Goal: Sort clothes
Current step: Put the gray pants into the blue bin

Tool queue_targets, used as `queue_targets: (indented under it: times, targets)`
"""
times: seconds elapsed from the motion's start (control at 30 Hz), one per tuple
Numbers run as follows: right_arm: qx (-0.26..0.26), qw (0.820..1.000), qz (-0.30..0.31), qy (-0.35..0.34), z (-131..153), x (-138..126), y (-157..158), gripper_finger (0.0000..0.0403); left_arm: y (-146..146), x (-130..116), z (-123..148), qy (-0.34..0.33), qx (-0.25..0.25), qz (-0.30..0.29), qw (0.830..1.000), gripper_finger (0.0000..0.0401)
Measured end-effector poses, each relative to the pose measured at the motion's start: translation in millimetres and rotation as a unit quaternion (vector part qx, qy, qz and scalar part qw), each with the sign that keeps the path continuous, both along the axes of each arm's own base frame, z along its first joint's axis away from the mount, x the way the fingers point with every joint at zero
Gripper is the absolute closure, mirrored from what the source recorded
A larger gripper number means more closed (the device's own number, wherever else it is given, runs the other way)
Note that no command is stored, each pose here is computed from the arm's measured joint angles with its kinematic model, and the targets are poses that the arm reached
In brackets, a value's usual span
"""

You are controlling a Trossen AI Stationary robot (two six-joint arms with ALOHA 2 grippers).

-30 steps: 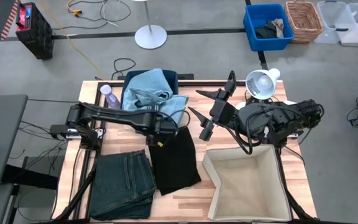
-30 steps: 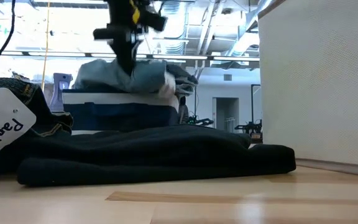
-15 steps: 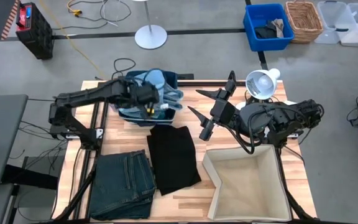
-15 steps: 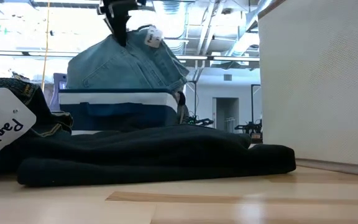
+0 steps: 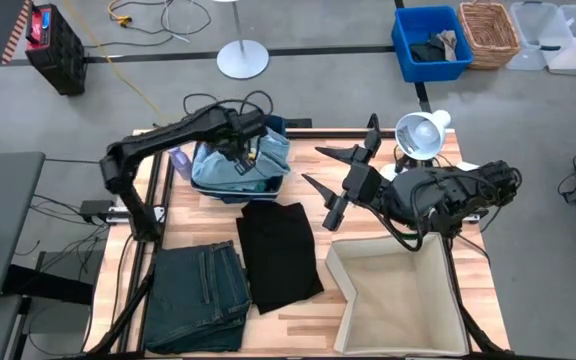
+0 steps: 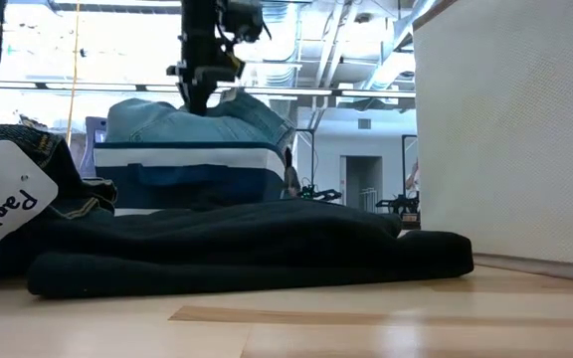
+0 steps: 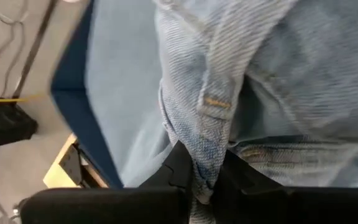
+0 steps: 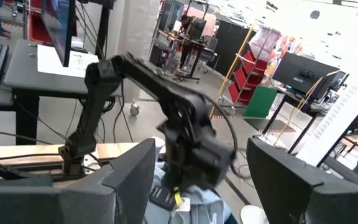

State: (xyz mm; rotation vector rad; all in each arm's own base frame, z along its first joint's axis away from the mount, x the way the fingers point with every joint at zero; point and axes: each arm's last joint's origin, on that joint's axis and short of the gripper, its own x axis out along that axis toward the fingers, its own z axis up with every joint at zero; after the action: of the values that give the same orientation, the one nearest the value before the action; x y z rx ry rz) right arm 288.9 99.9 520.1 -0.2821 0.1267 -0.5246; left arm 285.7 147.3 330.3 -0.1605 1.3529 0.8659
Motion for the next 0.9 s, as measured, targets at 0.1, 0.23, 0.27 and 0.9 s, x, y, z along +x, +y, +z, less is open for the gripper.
queue_targets:
  times: [0.1,0.23,0.27,0.9]
  targets:
    - [0.001,1.000,0.002,-0.003,0,0,1,0.0133,11,9,-17,0.012,-0.036,-0.009,0.999,0.0372]
    - [0.001,1.000,0.006,-0.003,1,-1,3,0.0133,21,17,-36,0.043,-0.055,-0.016,0.997,0.0357]
    - [0.001,1.000,0.006,-0.003,1,-1,3,0.0133,22,18,-40,0.049,-0.059,-0.015,0.997,0.0355]
    - [0.001,1.000,0.007,-0.003,1,-1,4,0.0133,-20,-49,87,-0.172,0.033,-0.012,0.985,0.0148]
